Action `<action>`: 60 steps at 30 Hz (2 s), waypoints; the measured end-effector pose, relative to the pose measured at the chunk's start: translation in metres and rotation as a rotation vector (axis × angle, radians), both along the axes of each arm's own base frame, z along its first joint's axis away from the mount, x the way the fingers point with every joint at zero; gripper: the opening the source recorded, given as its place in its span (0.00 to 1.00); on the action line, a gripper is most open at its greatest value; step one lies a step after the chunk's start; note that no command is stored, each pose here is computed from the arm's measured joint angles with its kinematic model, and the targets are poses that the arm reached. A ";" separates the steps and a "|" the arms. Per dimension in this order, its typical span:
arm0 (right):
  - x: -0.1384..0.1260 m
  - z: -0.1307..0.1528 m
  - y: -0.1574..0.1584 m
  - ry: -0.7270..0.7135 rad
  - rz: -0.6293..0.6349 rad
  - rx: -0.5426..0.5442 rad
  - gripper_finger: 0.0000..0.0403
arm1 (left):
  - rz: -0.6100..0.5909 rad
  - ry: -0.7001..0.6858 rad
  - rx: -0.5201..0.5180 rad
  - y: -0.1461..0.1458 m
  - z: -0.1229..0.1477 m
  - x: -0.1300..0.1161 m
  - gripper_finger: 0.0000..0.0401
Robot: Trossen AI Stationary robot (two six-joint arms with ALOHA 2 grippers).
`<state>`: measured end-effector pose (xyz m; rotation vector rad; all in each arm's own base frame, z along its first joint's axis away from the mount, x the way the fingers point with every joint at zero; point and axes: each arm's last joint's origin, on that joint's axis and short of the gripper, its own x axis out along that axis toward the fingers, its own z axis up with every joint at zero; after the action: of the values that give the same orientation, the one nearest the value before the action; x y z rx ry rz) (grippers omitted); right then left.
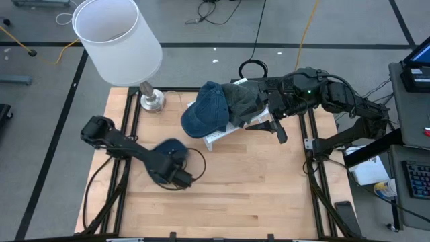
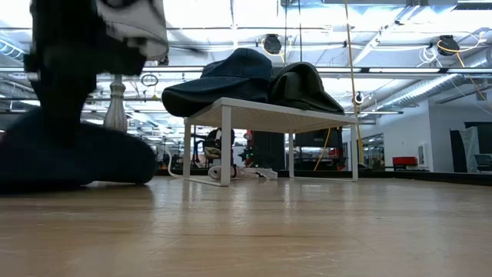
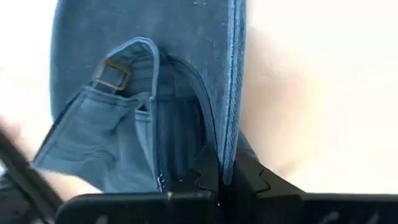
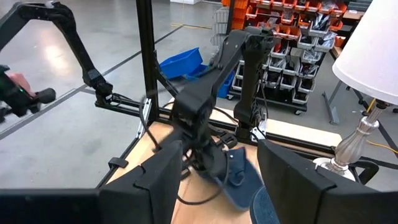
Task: Pick & Place hat
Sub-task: Stack the blue cap on top of the other blue caps on the shelf
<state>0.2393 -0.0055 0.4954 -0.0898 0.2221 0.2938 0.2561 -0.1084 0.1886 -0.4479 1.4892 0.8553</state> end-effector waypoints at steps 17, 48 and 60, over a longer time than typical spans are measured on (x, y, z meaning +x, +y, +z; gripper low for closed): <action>-0.002 -0.001 0.000 0.017 0.000 0.004 0.50 | -0.418 -0.730 -0.428 -0.051 0.137 0.016 0.02; -0.076 -0.025 0.002 -0.271 -0.129 0.416 0.65 | -0.640 -1.433 0.741 -0.076 0.256 -0.022 0.02; -0.055 -0.027 0.001 -0.482 -0.051 0.603 0.69 | -0.916 -1.636 1.197 -0.043 0.296 -0.010 0.02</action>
<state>0.1839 -0.0049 0.4683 0.4393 -0.3460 0.2698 0.2460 -0.1511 0.4846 0.4324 -0.4824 0.2388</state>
